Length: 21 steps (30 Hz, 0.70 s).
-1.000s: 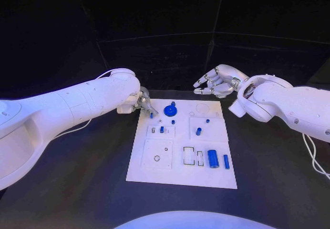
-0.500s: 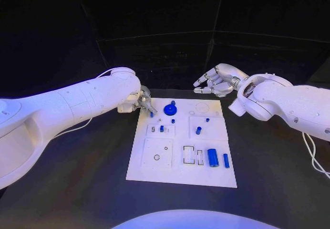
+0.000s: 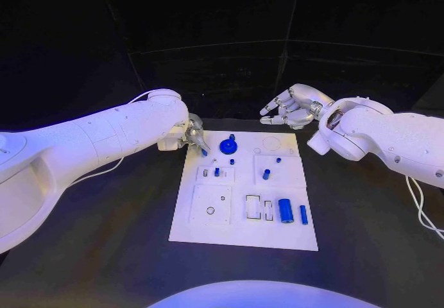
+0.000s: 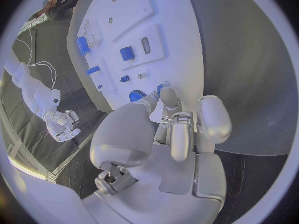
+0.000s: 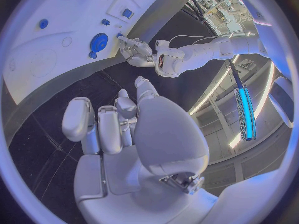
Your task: Assemble the parts on the task board
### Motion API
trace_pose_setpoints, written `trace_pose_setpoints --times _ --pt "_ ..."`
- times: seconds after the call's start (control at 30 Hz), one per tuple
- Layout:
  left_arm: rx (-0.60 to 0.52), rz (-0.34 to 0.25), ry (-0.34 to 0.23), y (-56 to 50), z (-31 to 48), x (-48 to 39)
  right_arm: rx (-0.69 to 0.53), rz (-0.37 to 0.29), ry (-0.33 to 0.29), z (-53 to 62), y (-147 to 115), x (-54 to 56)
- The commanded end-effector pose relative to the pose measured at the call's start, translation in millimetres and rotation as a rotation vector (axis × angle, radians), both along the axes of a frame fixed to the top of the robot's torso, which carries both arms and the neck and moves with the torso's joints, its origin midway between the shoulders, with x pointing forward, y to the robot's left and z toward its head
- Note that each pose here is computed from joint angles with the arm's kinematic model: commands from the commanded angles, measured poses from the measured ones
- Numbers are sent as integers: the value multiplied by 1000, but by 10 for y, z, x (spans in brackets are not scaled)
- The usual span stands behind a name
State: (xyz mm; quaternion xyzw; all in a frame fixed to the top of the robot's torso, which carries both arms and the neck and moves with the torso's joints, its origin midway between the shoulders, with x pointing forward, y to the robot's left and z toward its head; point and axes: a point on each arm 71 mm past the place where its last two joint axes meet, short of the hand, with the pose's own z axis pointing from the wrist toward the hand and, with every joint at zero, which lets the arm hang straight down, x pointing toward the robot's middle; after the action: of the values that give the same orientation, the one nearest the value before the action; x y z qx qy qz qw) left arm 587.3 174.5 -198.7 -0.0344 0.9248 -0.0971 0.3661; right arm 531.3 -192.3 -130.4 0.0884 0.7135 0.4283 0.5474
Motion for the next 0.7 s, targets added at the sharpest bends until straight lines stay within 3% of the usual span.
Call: trace_pose_setpoints --times 0.03,0.4,0.7 --pt "-48 -9 -16 -24 21 5 -1 8 0 11 9 2" --pt "-159 9 -87 55 83 -32 -3 6 2 7 -5 11" --pt "-206 -13 -131 101 128 -219 -5 2 3 5 -26 14"
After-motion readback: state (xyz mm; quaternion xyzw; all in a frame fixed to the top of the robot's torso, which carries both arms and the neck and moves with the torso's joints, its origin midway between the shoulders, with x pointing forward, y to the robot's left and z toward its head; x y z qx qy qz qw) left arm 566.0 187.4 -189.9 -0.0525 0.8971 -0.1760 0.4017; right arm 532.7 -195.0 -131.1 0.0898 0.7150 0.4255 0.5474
